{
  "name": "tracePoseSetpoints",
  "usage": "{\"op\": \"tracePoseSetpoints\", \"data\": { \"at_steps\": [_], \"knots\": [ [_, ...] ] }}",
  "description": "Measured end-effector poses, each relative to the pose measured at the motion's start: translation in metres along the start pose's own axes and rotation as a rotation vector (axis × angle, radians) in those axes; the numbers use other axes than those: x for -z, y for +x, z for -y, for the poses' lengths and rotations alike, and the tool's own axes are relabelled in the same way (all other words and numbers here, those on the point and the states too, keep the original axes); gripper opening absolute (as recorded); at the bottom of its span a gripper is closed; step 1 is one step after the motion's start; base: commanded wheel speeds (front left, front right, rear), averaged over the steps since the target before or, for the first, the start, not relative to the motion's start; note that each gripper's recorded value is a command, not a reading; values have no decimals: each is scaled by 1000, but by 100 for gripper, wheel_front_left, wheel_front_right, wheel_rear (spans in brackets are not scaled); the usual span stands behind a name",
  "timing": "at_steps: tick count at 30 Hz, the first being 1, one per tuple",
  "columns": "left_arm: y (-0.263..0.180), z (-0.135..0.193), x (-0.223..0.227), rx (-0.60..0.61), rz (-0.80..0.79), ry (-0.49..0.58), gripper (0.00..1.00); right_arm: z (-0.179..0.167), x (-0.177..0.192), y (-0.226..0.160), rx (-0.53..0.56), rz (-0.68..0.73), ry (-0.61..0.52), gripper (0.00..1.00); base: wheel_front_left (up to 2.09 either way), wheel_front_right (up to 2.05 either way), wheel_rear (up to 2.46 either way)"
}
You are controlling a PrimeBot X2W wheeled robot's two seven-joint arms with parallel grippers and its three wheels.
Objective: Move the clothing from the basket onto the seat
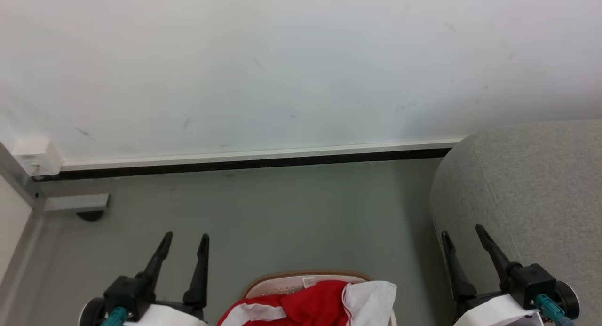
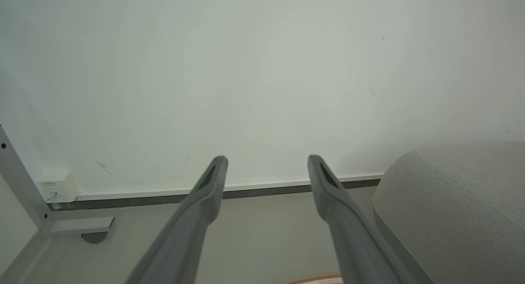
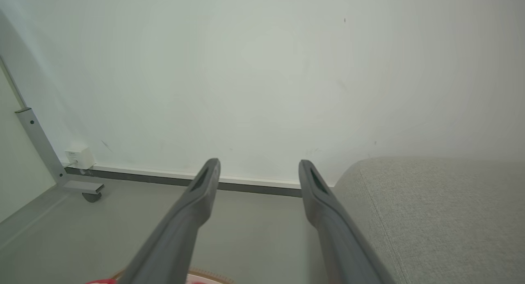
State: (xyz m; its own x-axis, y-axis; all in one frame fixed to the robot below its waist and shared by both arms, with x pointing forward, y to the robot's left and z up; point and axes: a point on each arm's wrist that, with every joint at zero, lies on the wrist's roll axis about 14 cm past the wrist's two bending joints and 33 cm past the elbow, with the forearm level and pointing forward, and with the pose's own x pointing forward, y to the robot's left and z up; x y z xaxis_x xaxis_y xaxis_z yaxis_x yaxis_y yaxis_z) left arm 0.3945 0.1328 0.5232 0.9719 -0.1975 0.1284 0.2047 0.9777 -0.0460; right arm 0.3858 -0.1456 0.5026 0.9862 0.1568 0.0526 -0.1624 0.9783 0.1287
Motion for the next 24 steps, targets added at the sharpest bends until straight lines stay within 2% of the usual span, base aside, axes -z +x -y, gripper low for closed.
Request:
{"op": "tracePoseSetpoints", "data": {
  "at_steps": [12,24],
  "knots": [
    [28,35,32,116,-80,-28,100,36,3,-9,114,-6,29,100,0,0,0],
    [50,86,129,315,-345,-48,100,80,19,-16,247,-46,45,100,0,0,0]
  ]
}}
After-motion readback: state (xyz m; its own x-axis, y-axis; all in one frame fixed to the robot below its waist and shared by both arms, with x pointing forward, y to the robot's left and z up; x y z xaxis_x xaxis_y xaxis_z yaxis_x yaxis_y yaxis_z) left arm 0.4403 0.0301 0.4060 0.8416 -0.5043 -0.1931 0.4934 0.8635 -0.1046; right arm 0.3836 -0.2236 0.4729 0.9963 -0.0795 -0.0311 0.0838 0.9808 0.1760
